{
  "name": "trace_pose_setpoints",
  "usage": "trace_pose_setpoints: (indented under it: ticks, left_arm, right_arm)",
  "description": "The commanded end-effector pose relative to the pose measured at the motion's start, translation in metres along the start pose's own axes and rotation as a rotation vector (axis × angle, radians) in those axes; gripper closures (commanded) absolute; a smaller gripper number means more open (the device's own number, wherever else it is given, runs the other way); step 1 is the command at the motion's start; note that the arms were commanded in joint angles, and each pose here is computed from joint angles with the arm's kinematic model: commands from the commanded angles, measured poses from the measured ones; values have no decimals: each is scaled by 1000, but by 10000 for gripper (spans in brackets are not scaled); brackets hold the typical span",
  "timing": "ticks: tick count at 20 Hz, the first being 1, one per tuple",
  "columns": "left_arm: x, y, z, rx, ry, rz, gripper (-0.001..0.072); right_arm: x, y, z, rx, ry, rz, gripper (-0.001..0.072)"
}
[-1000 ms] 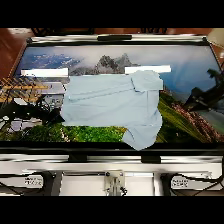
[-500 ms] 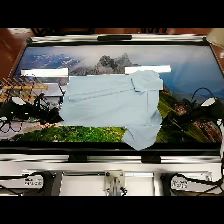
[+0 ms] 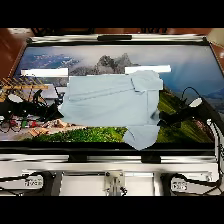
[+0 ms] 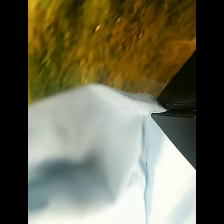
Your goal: Fold the shirts.
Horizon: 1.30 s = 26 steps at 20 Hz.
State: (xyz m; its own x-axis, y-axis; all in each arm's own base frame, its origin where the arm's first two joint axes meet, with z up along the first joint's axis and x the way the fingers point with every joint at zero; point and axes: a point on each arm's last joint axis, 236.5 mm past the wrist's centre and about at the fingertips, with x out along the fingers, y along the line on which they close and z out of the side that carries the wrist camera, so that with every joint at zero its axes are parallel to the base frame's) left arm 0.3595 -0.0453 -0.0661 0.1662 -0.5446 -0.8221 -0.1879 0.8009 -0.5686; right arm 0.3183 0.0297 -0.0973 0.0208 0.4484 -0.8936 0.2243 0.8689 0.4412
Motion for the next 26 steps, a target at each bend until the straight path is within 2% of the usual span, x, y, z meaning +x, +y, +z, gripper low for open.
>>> trace_pose_setpoints:
  ticks: [1, 4, 6, 8, 10, 13, 16, 21, 24, 26]
  left_arm:
    - [-40, -29, 30, 142, -133, -1, 681]
    - [-164, -115, 74, 423, -473, 22, 681]
    - [-294, -199, 73, 609, -835, 41, 681]
    - [-422, -278, 21, 770, -1205, 43, 680]
    - [-510, -330, -61, 870, -1488, 14, 680]
    - [-559, -357, -161, 916, -1690, -49, 681]
    - [-564, -341, -181, 904, -1718, 80, 680]
    - [-505, -304, -127, 831, -1421, 175, 679]
    - [-446, -270, -80, 774, -1140, 212, 680]
    - [-391, -234, -45, 701, -909, 218, 680]
  right_arm:
    - [-48, 30, 25, -144, -134, 12, 661]
    - [-192, 109, 70, -379, -559, 24, 661]
    - [-323, 178, 57, -538, -914, 31, 661]
    - [-461, 247, -12, -687, -1311, 50, 660]
    - [-551, 285, -105, -793, -1620, 46, 660]
    - [-600, 298, -210, -842, -1857, 21, 661]
    - [-598, 280, -231, -763, -1859, -32, 660]
    - [-574, 265, -178, -719, -1704, -82, 660]
    - [-527, 245, -110, -678, -1461, -121, 660]
    - [-460, 216, -54, -626, -1158, -139, 660]
